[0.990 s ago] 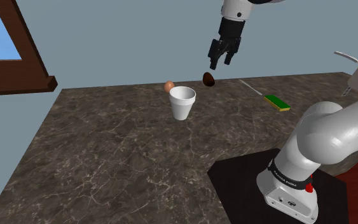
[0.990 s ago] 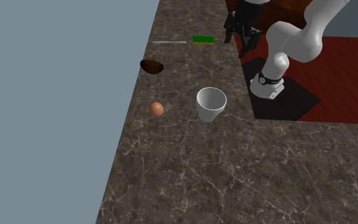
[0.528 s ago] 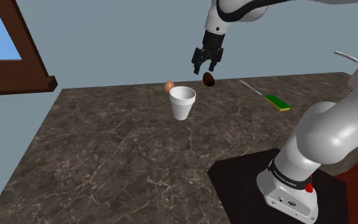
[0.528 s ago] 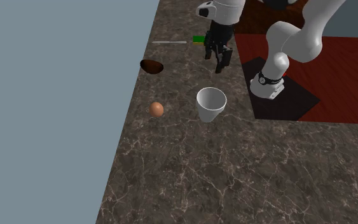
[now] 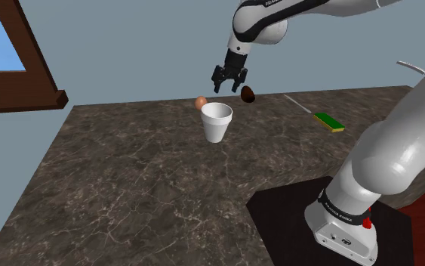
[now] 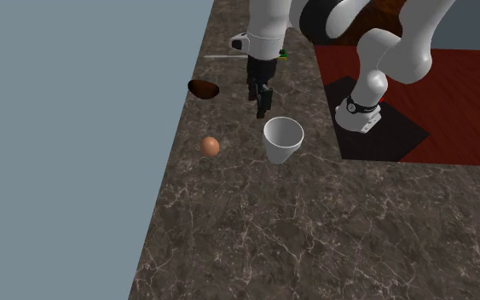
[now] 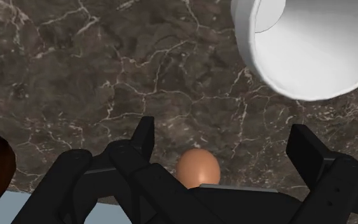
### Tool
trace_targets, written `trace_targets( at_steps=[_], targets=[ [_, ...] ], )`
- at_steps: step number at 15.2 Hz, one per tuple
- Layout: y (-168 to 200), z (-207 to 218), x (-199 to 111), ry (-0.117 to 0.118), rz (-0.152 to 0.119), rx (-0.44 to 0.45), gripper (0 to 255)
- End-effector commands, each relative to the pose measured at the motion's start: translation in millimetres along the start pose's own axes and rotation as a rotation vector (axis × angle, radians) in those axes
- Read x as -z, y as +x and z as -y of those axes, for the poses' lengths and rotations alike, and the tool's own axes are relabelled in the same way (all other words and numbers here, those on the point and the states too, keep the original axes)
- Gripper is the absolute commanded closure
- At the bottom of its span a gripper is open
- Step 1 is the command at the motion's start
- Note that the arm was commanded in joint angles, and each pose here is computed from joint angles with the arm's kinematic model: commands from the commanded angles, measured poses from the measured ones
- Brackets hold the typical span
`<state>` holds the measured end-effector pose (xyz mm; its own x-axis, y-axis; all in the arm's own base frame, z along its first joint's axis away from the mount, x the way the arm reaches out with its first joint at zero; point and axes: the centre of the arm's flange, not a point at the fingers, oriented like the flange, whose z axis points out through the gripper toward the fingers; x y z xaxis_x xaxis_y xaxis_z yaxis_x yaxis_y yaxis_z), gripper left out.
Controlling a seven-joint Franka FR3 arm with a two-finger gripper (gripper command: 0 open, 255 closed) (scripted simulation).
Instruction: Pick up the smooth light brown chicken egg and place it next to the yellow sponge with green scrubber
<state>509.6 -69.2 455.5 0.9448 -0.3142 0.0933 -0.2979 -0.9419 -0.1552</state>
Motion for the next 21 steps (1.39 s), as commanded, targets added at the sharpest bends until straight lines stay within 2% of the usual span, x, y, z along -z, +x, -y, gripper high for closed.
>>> trace_targets(
  at_steps=[1, 11, 19, 21],
  targets=[
    [22.7, -4.2, -18.0, 0.02, -0.006, -0.025, 0],
    [121.3, -27.0, -100.4, 0.123, -0.031, -0.147, 0],
    [126.7, -22.9, -143.2, 0.127, -0.032, -0.151, 0],
    [126.7, -22.9, -143.2, 0.127, -0.032, -0.151, 0]
  ],
)
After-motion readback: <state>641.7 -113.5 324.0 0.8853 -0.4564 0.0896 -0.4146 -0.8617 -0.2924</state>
